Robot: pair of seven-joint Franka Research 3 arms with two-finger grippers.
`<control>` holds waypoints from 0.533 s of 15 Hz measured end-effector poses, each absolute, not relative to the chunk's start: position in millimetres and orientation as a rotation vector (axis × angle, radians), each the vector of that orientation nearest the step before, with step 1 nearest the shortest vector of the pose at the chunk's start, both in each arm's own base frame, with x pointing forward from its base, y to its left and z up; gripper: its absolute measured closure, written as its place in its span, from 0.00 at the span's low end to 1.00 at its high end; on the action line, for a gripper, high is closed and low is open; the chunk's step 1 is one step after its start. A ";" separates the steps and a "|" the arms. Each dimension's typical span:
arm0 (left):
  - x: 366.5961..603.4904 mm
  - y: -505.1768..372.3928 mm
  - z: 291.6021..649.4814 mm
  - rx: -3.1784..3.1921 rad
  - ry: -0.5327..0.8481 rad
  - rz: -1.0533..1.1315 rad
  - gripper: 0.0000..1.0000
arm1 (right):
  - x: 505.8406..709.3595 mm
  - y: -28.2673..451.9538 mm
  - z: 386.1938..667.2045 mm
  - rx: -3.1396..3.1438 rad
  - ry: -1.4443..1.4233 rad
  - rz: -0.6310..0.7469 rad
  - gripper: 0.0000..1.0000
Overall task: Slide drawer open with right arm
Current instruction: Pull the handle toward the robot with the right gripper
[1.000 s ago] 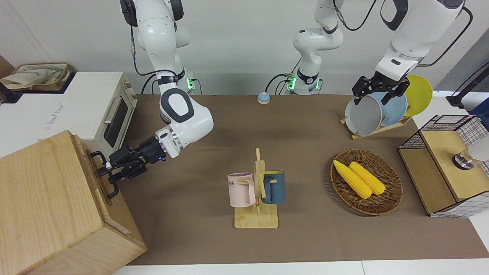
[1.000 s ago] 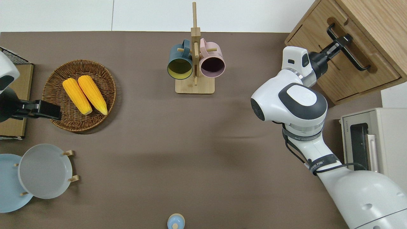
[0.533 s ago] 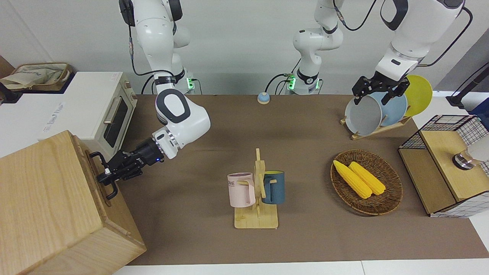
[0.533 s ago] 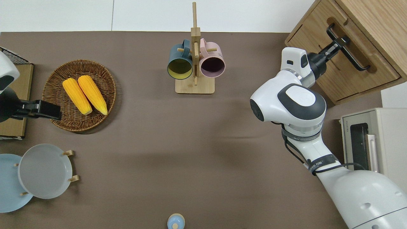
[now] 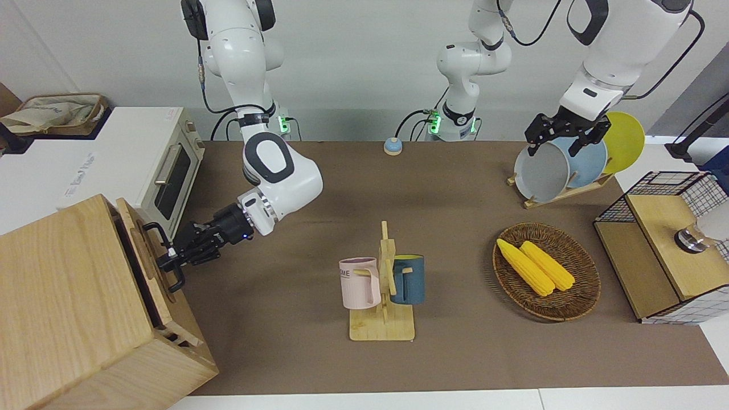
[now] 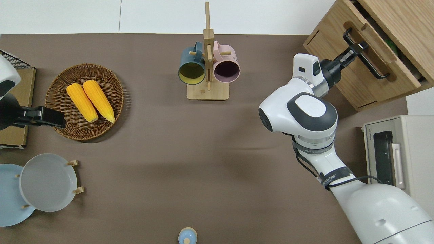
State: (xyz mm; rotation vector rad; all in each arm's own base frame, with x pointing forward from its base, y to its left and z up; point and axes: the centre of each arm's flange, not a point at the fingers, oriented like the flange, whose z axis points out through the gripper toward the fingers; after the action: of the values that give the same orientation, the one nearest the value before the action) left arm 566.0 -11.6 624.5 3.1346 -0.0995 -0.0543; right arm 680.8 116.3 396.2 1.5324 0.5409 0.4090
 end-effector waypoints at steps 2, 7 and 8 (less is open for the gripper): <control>566.0 -11.6 624.5 3.135 -0.099 -0.054 0.00 | 676.0 127.6 396.0 1.533 0.526 0.398 0.81; 566.0 -11.6 624.5 3.135 -0.099 -0.054 0.00 | 654.0 176.4 396.3 1.548 0.487 0.364 0.81; 566.0 -11.6 624.5 3.135 -0.099 -0.054 0.00 | 649.9 184.1 396.2 1.550 0.481 0.359 0.81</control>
State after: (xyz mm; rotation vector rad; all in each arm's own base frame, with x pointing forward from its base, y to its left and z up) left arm 566.0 -11.6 624.5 3.1346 -0.0995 -0.0543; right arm 649.9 184.1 396.2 1.5499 0.4808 0.3587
